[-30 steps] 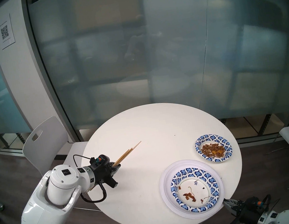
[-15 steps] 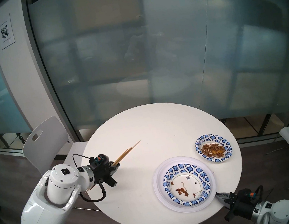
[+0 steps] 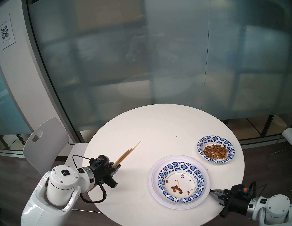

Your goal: Stack the plates into one stack

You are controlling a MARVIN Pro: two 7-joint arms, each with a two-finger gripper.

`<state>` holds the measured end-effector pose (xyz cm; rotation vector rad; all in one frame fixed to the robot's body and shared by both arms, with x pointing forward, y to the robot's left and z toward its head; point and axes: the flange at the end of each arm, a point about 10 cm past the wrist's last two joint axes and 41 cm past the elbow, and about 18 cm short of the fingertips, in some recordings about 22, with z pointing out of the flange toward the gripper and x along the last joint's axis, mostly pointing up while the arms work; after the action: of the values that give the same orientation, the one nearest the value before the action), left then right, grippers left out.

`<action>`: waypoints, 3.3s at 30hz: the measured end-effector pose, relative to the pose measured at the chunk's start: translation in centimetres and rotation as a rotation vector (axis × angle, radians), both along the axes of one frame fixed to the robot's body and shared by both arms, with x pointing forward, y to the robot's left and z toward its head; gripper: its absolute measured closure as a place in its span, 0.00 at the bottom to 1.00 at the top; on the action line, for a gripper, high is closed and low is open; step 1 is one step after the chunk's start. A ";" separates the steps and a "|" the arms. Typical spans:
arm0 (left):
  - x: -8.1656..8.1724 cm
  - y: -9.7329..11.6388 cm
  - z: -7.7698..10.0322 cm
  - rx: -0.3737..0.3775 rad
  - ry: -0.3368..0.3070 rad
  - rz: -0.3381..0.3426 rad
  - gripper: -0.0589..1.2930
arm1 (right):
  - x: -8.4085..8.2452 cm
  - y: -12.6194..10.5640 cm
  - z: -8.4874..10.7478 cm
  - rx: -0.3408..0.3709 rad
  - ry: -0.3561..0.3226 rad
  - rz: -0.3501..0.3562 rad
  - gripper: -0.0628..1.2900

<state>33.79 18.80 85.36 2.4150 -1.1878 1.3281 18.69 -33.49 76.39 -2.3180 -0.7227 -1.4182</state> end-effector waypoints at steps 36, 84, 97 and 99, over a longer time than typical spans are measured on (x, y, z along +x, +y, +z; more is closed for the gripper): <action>-1.1 -1.1 -0.6 -0.012 0.015 -0.014 0.90 | -2.2 -3.2 2.1 -0.088 -0.058 -0.017 0.97; 0.1 0.5 -0.7 -0.008 0.025 0.071 0.90 | 8.8 -9.3 3.9 -0.025 -0.105 0.035 0.81; 0.4 1.4 -0.5 -0.002 0.021 0.084 0.90 | 10.8 -9.3 3.9 -0.029 -0.090 0.087 0.60; 0.4 1.5 -0.5 -0.001 0.022 0.084 0.90 | 10.9 -9.3 4.0 -0.031 -0.090 0.093 0.53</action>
<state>34.19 20.26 84.87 2.4973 -1.0912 1.3213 29.62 -42.75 80.41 -2.2245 -0.8720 -1.4873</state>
